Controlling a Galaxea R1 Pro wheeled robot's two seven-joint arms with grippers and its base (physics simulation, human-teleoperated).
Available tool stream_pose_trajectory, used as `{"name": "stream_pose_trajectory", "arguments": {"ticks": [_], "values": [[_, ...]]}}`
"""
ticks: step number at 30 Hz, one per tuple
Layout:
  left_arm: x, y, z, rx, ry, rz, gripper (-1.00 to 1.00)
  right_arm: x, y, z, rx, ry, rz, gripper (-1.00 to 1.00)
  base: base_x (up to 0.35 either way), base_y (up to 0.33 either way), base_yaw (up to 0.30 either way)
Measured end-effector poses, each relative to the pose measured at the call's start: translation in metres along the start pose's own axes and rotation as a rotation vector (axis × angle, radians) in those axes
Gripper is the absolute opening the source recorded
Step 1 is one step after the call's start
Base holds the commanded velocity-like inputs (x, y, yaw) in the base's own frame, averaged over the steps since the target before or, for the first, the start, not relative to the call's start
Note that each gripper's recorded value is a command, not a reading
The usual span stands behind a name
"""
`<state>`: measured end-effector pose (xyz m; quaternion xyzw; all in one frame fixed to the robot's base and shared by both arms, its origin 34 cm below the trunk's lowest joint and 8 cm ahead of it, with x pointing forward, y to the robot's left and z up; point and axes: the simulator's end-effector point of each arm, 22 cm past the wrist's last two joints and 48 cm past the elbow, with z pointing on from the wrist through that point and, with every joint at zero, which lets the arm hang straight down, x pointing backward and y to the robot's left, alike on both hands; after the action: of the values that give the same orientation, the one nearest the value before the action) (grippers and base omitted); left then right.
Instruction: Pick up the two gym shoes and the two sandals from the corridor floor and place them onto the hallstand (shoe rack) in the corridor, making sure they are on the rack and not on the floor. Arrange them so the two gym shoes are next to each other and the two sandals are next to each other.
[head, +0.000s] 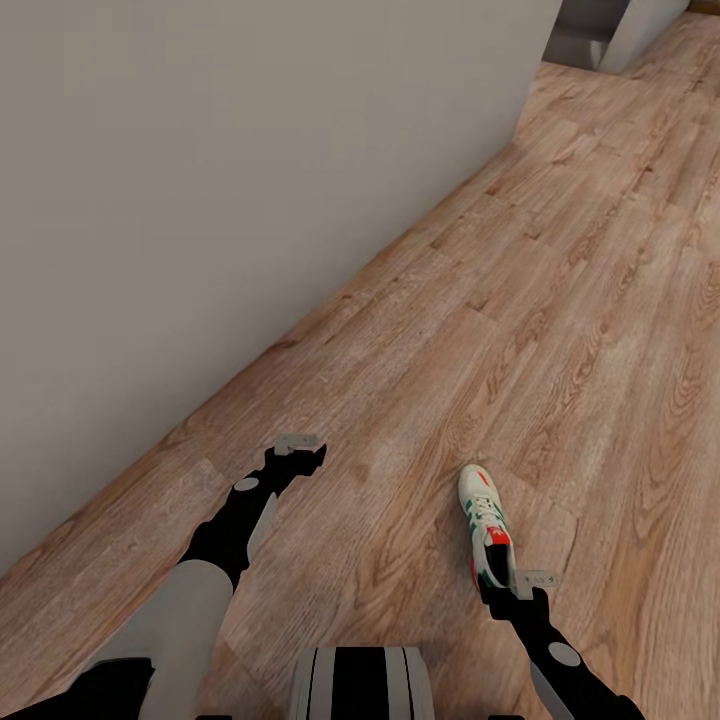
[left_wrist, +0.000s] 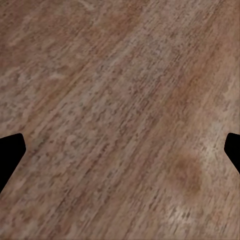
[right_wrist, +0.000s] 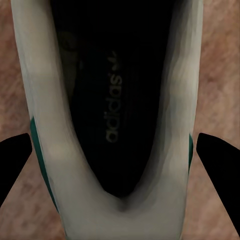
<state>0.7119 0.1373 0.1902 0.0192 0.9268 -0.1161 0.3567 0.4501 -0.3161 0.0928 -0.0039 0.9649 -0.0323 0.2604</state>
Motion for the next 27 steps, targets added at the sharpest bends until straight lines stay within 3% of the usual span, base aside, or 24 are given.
{"name": "stream_pose_trajectory", "arguments": {"ticks": [8, 27], "values": [[-0.005, -0.001, -0.002, 0.001, -0.004, 0.002, 1.0, -0.004, 0.001, -0.001, -0.002, -0.008, 0.0, -1.0, 0.0, 0.0, 0.0], [-0.051, -0.003, -0.026, -0.004, -0.077, 0.032, 1.0, -0.048, -0.001, -0.014, 0.001, -0.089, 0.004, -1.0, 0.0, 0.0, 0.0]]}}
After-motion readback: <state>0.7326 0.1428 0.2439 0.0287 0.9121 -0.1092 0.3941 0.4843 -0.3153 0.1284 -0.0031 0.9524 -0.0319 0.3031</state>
